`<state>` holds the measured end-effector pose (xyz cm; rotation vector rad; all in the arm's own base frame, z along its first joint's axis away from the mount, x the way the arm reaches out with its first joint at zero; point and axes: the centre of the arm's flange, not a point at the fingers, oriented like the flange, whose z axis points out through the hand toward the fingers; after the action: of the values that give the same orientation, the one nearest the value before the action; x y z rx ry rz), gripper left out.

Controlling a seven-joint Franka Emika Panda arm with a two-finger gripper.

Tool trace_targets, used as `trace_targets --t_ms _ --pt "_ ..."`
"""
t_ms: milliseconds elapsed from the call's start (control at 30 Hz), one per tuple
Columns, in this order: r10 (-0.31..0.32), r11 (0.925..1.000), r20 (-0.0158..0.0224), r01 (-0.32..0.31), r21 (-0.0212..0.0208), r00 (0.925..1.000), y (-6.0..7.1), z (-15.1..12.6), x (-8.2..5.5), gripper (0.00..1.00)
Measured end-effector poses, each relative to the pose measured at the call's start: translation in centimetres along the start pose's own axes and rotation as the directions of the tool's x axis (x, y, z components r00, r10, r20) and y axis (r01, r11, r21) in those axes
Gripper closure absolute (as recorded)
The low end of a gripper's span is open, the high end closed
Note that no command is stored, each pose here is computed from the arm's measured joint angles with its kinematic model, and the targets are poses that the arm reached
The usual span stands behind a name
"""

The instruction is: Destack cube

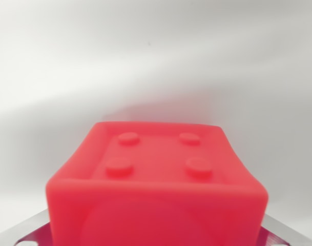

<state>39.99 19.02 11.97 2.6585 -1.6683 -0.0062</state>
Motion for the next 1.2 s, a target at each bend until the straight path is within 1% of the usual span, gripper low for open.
trace_targets --t_ms 233,467,500,1200 --pt "0.0 1.0 -0.0003 0.0 0.0008 1.0 -0.02 0.26 0.01 1.0" --pt "0.0 1.0 -0.0003 0.0 0.0006 1.0 -0.02 0.44 0.04 1.0" --pt "0.001 1.0 -0.0003 -0.001 0.0005 1.0 -0.02 0.44 0.04 0.0" --pt "0.001 1.0 -0.0005 -0.001 0.0014 1.0 -0.05 0.43 0.04 0.0"
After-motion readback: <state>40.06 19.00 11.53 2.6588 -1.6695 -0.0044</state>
